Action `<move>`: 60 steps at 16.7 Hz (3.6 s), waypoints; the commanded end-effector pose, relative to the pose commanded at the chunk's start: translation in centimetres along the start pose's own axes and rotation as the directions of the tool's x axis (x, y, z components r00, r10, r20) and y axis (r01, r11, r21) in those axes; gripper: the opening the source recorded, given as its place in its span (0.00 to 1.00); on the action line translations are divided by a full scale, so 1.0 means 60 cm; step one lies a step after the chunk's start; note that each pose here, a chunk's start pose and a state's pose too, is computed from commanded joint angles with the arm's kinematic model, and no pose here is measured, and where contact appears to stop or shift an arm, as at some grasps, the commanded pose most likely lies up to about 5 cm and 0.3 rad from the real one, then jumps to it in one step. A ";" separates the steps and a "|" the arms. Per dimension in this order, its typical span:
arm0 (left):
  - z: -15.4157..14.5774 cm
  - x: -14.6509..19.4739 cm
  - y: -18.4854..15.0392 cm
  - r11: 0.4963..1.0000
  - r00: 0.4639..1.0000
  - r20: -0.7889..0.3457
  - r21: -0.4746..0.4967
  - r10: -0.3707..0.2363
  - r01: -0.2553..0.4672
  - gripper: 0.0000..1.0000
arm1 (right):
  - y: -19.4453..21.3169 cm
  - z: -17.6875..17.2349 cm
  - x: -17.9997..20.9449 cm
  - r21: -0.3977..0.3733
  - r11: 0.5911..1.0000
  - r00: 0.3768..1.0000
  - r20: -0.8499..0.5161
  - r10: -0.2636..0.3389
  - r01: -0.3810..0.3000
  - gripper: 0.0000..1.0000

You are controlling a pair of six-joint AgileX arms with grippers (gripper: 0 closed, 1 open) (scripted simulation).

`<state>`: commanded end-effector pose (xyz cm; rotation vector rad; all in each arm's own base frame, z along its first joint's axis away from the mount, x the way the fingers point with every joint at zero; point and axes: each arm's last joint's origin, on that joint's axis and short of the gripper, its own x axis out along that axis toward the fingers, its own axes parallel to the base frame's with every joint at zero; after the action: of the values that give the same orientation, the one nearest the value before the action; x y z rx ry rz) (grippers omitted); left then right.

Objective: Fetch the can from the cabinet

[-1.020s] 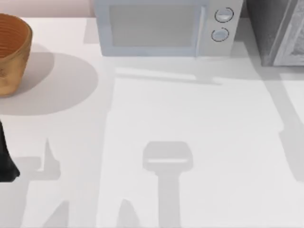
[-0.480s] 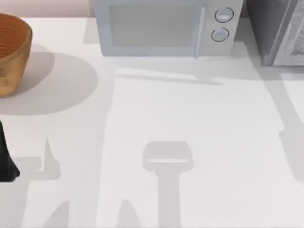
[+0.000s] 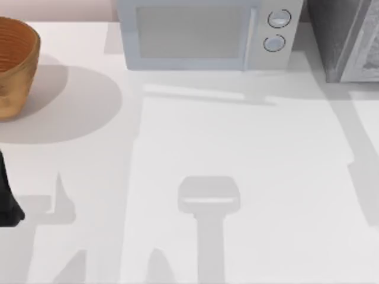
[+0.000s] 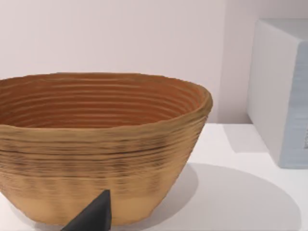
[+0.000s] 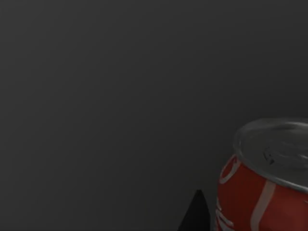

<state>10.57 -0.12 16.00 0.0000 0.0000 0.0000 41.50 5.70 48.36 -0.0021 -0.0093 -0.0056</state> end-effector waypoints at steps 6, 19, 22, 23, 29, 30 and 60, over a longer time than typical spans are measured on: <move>0.000 0.000 0.000 1.000 1.000 0.000 0.000 0.000 0.000 1.00 | 0.007 0.013 -0.023 0.002 1.000 1.000 0.004 0.011 -0.011 0.00; 0.000 0.000 0.000 1.000 1.000 0.000 0.000 0.000 0.000 1.00 | 0.002 0.103 -0.300 0.001 1.000 1.000 0.001 0.002 -0.002 0.00; 0.000 0.000 0.000 1.000 1.000 0.000 0.000 0.000 0.000 1.00 | 0.001 0.105 -0.299 0.004 1.000 1.000 0.004 0.000 0.000 0.00; 0.000 0.000 0.000 1.000 1.000 0.000 0.000 0.000 0.000 1.00 | 0.001 0.105 -0.299 0.004 1.000 1.000 0.004 0.000 0.000 0.00; 0.000 0.000 0.000 1.000 1.000 0.000 0.000 0.000 0.000 1.00 | -0.023 0.071 -0.345 0.007 1.000 1.000 0.016 -0.007 0.007 0.00; 0.000 0.000 0.000 1.000 1.000 0.000 0.000 0.000 0.000 1.00 | -0.028 0.054 -0.355 0.005 1.000 1.000 0.008 -0.006 0.006 0.00; 0.000 0.000 0.000 1.000 1.000 0.000 0.000 0.000 0.000 1.00 | -0.101 -0.512 -0.511 0.003 0.999 0.999 0.015 0.036 -0.036 0.00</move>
<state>10.57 -0.12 16.00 0.0000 0.0000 0.0000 11.07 -0.25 17.39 0.0007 -0.0240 0.0303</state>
